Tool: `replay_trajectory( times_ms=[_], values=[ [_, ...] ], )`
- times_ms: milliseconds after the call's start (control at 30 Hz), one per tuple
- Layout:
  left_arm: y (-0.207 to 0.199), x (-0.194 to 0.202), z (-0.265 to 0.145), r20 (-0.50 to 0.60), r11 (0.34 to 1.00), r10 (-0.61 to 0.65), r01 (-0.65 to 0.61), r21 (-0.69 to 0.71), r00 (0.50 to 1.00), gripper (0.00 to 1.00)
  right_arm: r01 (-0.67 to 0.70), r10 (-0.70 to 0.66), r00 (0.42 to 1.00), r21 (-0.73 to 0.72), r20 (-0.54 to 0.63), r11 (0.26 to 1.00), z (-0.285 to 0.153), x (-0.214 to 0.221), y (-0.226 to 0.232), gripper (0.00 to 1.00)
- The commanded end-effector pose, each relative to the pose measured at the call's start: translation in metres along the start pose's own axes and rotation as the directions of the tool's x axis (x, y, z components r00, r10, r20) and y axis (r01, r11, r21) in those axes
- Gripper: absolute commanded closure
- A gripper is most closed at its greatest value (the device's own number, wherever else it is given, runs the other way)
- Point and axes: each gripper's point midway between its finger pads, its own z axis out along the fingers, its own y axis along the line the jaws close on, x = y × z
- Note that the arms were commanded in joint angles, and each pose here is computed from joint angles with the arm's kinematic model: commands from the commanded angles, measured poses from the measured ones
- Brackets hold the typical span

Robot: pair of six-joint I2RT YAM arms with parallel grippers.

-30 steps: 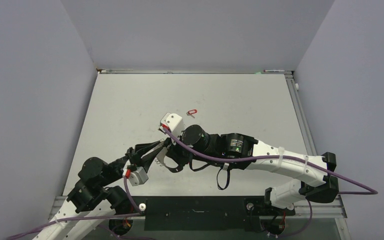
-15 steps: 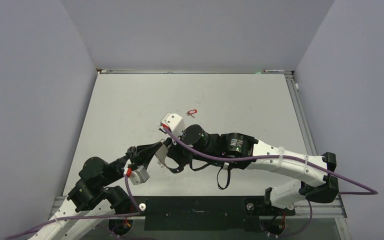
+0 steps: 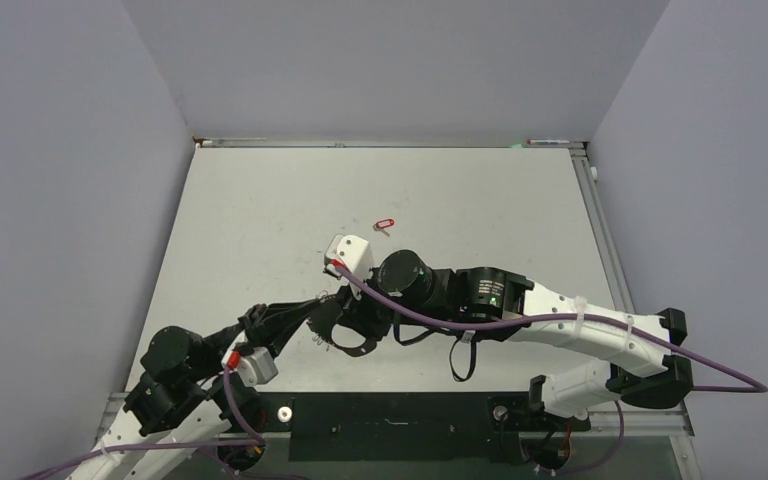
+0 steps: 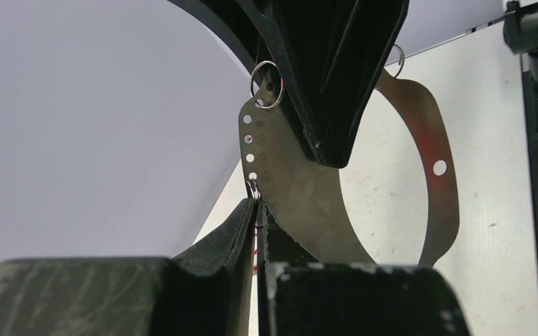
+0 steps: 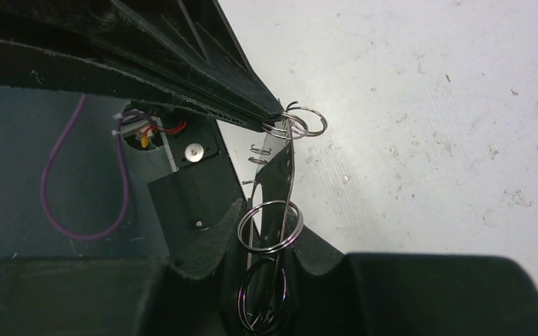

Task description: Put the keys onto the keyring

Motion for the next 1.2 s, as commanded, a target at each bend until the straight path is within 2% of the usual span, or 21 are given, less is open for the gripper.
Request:
replay_trajectory(
  times_ms=[0, 467, 800, 1000, 1167],
  values=[
    [-0.008, -0.02, -0.007, 0.058, 0.997, -0.062, 0.06, 0.043, 0.996, 1.0, 0.033, -0.027, 0.993, -0.056, 0.117, 0.998, -0.029, -0.029, 0.007, 0.95],
    [-0.017, -0.071, -0.021, 0.256, 0.991, -0.105, 0.078, 0.113, 0.961, 1.0, 0.079, -0.057, 0.989, -0.159, 0.139, 0.984, -0.042, -0.024, 0.02, 0.95],
    [-0.015, -0.101, -0.023, 0.41, 0.99, -0.117, 0.074, 0.119, 0.905, 1.0, 0.093, -0.06, 0.987, -0.225, 0.147, 0.97, -0.032, -0.02, 0.03, 0.95],
    [-0.016, -0.1, -0.024, 0.411, 0.99, -0.119, 0.076, 0.12, 0.904, 1.0, 0.099, -0.059, 0.983, -0.229, 0.173, 0.968, -0.036, -0.023, 0.03, 0.95],
    [-0.018, -0.085, -0.023, 0.369, 0.992, -0.104, 0.072, 0.099, 0.924, 1.0, 0.101, -0.057, 0.978, -0.213, 0.202, 0.972, -0.043, -0.03, 0.027, 0.95]
  ],
)
